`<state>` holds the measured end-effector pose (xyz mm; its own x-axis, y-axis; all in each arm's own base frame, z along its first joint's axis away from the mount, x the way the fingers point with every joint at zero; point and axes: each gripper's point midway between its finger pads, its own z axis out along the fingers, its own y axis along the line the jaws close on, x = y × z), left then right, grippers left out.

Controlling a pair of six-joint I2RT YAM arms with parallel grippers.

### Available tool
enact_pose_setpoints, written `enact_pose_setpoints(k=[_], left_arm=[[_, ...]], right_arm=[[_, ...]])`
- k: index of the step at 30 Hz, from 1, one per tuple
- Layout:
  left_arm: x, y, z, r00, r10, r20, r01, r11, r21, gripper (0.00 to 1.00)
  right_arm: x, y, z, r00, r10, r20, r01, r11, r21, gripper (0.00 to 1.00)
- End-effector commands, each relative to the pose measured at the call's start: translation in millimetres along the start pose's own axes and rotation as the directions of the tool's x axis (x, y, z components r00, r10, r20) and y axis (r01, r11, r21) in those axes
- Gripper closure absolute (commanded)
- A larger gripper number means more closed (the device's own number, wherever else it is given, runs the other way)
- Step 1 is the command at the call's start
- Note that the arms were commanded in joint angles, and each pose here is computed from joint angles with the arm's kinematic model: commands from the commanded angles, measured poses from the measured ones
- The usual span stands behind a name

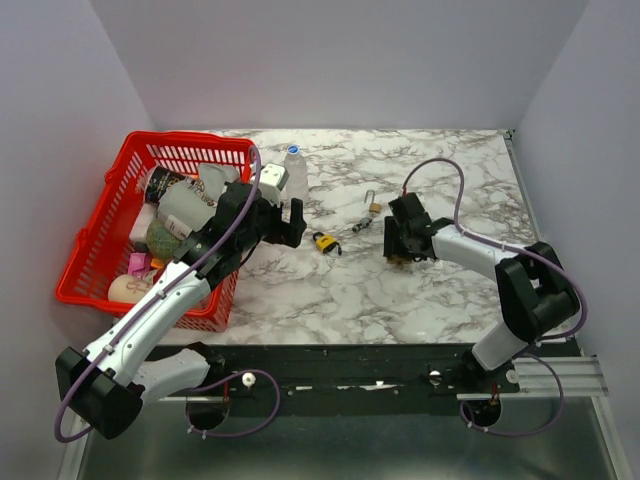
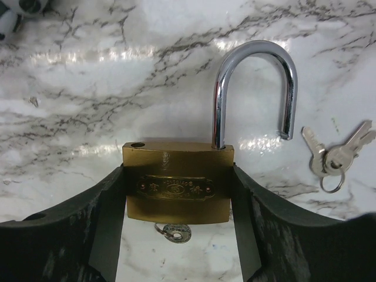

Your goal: Unlock with the key

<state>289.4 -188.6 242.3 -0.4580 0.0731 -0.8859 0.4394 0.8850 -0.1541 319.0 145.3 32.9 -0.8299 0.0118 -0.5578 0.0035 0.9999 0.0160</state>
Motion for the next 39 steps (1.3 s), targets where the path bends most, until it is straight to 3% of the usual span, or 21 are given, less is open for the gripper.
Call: enact_pose_setpoints(k=[1, 15, 30, 39], left_arm=[[0.2, 6.6, -0.2, 1.0, 0.018, 0.01, -0.018, 0.999, -0.028, 0.01], [1.2, 8.9, 1.4, 1.0, 0.024, 0.005, -0.023, 0.999, -0.038, 0.01], [0.9, 6.1, 1.0, 1.0, 0.029, 0.009, -0.029, 0.999, -0.018, 0.01], [0.1, 6.4, -0.2, 0.999, 0.031, 0.012, -0.031, 0.999, -0.018, 0.01]], right_arm=[[-70.4, 8.9, -2.1, 0.991, -0.003, 0.135, 0.016, 0.995, -0.097, 0.61], [-150.0, -16.2, 51.1, 0.992, -0.015, 0.126, 0.021, 0.999, -0.05, 0.62], [-151.6, -20.5, 82.5, 0.998, 0.011, 0.061, -0.009, 1.0, -0.025, 0.54], [-149.7, -23.0, 88.0, 0.999, 0.014, 0.047, -0.014, 1.0, -0.008, 0.41]])
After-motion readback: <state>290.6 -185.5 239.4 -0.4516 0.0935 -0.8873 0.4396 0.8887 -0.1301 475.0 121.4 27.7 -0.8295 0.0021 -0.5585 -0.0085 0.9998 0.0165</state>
